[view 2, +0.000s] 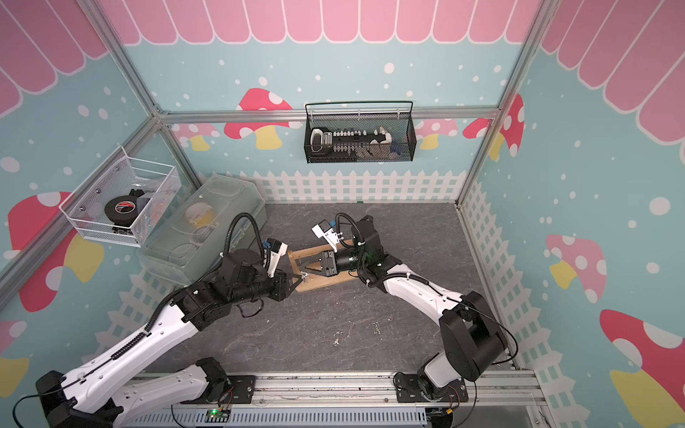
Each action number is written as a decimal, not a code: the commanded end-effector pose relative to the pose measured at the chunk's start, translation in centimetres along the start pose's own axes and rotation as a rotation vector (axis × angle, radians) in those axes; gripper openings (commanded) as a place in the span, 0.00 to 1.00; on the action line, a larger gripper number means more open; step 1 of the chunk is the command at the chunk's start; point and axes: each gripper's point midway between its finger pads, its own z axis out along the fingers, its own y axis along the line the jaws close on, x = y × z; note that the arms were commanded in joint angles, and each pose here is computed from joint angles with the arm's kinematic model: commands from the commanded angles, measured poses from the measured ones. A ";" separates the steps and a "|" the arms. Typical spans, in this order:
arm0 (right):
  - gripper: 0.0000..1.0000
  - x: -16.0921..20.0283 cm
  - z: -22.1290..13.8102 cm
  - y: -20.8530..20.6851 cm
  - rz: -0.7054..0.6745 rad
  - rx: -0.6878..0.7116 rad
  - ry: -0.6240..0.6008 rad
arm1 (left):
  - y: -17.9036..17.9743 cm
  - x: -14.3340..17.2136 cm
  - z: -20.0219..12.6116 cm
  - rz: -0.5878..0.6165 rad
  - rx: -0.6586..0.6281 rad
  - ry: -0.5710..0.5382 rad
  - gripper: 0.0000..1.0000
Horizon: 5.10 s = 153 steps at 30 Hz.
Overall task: Hang the necklace on the jewelry display stand
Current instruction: Pick up the necklace from the center of the board.
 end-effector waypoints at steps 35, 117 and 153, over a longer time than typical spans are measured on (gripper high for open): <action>0.00 -0.5 0.8 0.3 -0.001 -0.027 0.007 | -0.4 -0.5 -0.2 0.040 0.020 -0.030 0.40; 0.00 -1.5 2.0 2.4 0.018 -0.142 -0.007 | 1.3 -1.0 -1.0 0.067 -0.087 -0.194 0.10; 0.00 -1.6 1.7 0.7 0.023 -0.053 -0.015 | 0.8 0.2 -1.3 0.085 -0.046 -0.144 0.16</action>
